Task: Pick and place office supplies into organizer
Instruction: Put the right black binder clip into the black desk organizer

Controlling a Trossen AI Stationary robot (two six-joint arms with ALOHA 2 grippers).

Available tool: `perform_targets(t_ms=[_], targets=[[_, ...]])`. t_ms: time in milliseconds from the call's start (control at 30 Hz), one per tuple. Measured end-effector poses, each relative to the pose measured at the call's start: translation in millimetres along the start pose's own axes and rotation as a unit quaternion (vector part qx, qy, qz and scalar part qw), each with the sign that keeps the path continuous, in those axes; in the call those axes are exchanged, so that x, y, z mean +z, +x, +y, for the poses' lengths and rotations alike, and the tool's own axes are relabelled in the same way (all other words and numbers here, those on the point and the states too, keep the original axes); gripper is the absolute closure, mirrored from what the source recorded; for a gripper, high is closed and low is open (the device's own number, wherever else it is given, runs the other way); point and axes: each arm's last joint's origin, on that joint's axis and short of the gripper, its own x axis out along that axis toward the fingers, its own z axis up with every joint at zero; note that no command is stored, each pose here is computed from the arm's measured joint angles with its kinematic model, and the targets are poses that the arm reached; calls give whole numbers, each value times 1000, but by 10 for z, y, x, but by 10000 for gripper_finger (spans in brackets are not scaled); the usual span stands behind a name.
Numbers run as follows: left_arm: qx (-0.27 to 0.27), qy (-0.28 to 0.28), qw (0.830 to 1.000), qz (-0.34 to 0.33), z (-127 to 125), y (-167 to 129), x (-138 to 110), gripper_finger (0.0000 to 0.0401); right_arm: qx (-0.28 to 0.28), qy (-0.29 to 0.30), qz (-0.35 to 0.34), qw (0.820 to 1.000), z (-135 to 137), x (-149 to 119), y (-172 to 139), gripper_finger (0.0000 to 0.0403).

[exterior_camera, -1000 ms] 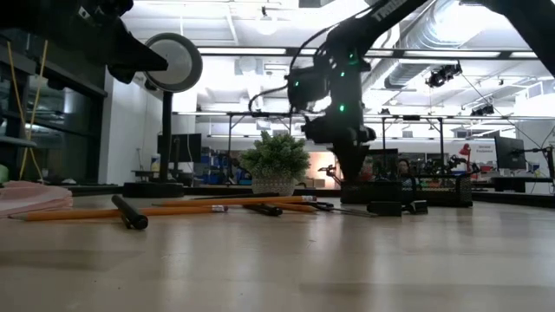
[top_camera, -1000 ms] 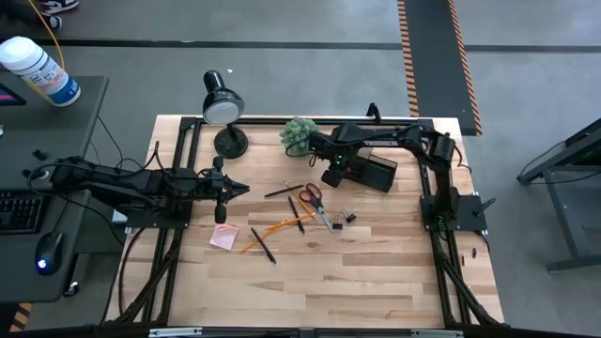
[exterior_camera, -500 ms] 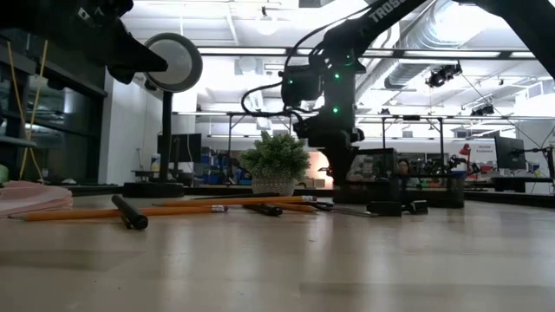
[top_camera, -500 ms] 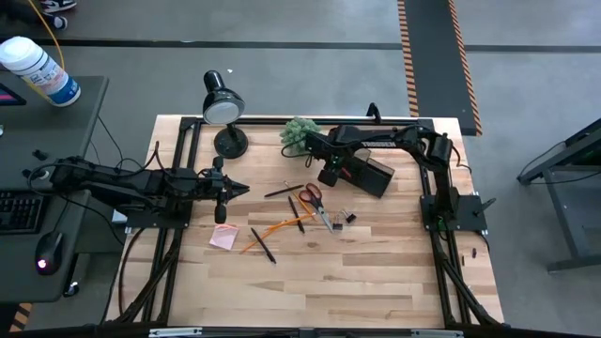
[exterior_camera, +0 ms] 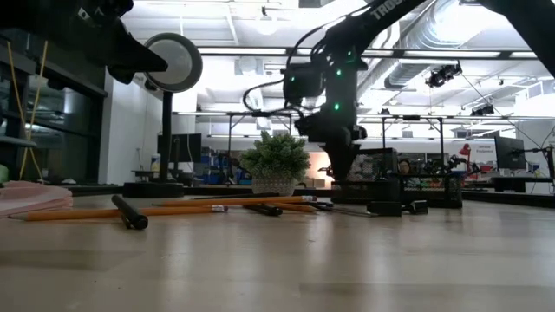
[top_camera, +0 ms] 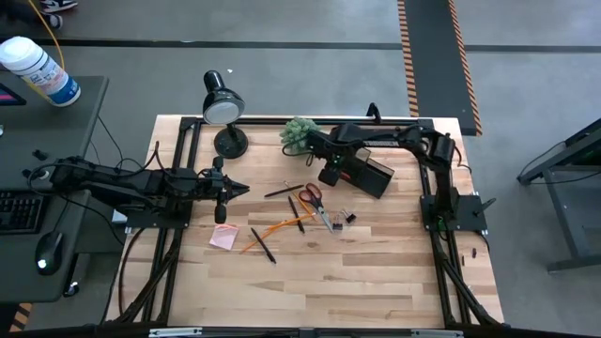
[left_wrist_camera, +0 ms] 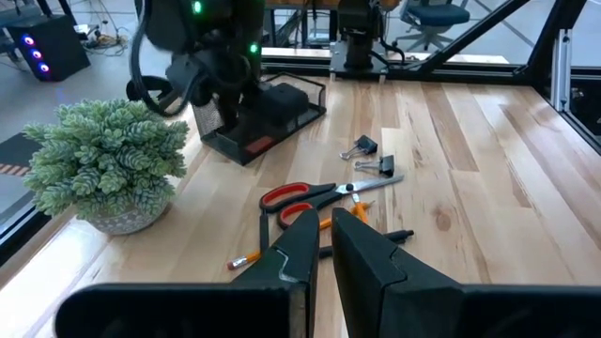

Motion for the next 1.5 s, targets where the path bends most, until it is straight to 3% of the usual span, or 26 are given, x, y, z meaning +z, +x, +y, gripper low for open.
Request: perform_targets(t_ms=[300,567,800,967,1200,1500], targets=[[0,0,1000,0,0,0,0,377,6,45,37,998,55,-250,-387,284],[0,1,1000,4,0,0,-7,377,30,72,82,994,570,-483,-482,284],[0,2,1000,8,1,0,-15,377,9,95,86,992,1000,-698,-564,284],[0,2,1000,8,1,0,-15,377,16,110,77,991,1145,-798,-411,284],[0,2,1000,7,0,0,-14,378,-9,134,117,984,1107,-1004,-106,284],[0,-10,1000,7,1,0,-13,378,30,142,117,983,1047,-1000,73,284]])
